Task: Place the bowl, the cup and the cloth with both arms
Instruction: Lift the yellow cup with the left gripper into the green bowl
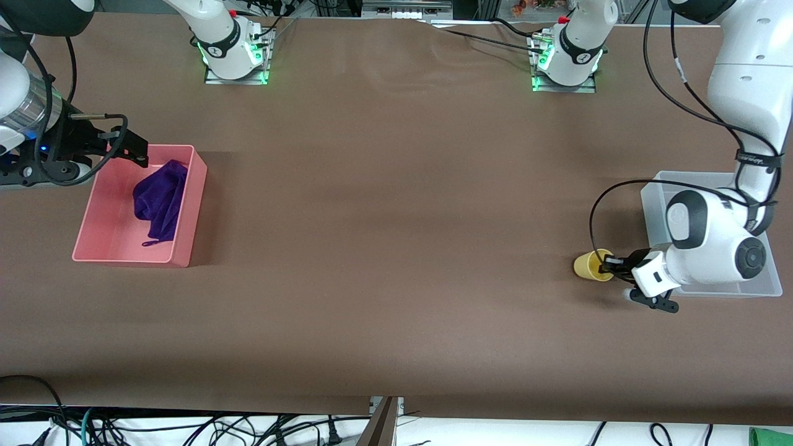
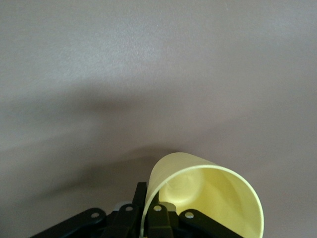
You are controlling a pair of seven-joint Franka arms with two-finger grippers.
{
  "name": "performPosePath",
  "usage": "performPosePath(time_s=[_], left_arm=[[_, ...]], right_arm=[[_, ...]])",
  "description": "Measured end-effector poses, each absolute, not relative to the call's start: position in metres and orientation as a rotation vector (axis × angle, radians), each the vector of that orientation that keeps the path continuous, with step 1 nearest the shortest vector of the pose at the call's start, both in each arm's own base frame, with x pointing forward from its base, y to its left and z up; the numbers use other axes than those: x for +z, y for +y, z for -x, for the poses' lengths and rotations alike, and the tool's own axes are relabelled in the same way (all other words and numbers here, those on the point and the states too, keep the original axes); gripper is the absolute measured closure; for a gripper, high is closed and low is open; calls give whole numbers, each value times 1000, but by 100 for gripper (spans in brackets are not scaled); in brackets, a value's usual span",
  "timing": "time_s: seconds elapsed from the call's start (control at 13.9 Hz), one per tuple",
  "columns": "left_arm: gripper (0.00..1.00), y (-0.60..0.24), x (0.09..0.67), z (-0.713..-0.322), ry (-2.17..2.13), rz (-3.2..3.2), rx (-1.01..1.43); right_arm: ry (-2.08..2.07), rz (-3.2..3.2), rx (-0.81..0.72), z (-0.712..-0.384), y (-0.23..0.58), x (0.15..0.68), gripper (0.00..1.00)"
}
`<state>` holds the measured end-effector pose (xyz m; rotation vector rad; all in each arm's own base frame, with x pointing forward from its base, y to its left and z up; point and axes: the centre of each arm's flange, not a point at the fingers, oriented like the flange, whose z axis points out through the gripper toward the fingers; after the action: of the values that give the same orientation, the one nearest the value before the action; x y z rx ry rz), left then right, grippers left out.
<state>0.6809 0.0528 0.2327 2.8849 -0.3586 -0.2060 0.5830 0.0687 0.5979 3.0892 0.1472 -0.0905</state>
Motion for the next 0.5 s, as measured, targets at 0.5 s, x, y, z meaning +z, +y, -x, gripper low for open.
performPosePath(time_s=[0.5], left_arm=[[96,189,354,-640,-940,-2969,-379]], right_arm=[[141,-3088,-89,-585,68,596,0]])
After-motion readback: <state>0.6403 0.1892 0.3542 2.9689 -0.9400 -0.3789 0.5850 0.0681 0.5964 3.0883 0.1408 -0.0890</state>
